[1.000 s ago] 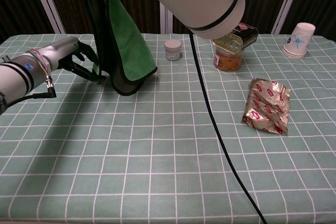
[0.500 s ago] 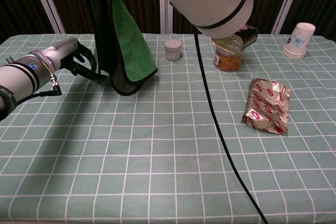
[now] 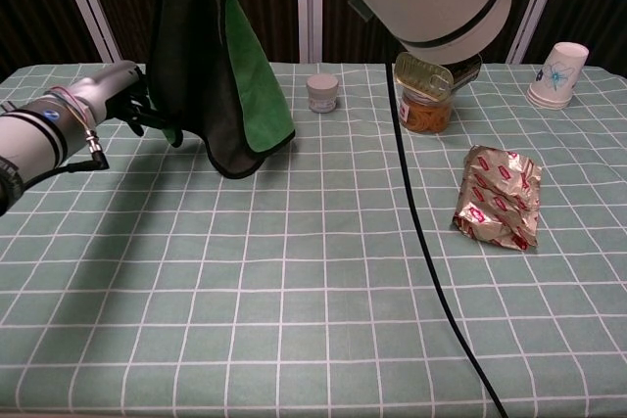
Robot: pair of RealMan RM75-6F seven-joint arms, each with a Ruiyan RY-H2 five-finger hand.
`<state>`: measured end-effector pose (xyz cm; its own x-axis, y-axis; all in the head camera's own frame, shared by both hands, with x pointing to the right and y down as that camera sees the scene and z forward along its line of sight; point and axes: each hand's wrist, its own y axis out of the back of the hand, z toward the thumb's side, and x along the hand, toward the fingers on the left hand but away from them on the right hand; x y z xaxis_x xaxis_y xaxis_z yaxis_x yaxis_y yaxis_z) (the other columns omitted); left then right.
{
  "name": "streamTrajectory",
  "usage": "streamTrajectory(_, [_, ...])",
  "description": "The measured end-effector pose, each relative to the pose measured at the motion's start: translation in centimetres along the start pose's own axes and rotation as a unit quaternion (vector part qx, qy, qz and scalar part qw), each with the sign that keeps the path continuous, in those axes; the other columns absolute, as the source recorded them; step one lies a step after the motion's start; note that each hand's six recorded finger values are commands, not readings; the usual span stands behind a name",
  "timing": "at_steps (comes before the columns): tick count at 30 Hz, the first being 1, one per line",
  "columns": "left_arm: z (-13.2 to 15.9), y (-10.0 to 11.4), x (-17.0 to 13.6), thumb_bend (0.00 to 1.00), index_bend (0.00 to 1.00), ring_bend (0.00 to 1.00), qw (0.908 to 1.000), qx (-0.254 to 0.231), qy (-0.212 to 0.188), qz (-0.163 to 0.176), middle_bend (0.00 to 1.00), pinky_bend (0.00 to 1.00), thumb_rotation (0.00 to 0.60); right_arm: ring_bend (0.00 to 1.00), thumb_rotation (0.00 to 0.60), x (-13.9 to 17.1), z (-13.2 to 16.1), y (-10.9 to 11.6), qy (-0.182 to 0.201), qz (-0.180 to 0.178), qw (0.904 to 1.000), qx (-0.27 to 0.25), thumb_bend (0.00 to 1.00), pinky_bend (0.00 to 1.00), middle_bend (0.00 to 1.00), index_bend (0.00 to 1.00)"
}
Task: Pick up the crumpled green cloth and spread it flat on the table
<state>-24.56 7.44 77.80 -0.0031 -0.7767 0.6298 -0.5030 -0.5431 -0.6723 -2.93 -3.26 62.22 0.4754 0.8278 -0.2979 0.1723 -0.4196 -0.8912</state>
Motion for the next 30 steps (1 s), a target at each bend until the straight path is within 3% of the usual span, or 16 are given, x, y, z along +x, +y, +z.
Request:
streamTrajectory(8, [0.0,2.5,-0.8,0.54,0.66,0.24,0.9996,0.004,-0.028,0.007,0.39,0.40,0.511,0.03,0.600,1.6,-1.8,0.9,0.005,-0.003,0.9996,-0.029,0.49,0.00,0.18,0.69])
streamTrajectory(20, [0.8,9.0,-3.2,0.54,0.66,0.24,0.9937,0.032,-0.094,0.052,0.39,0.40,0.579,0.03,0.600,5.6,-7.2,3.8,-0.008,-0.006,0.9933,-0.115,0.49,0.00,0.18,0.69])
streamTrajectory(30, [1.5,12.0,-1.7,0.54,0.66,0.24,0.9880,0.064,-0.100,0.098,0.39,0.40,0.600,0.03,0.600,5.1,-9.4,2.7,-0.027,0.022,0.9846,-0.172,0.49,0.00,0.18,0.69])
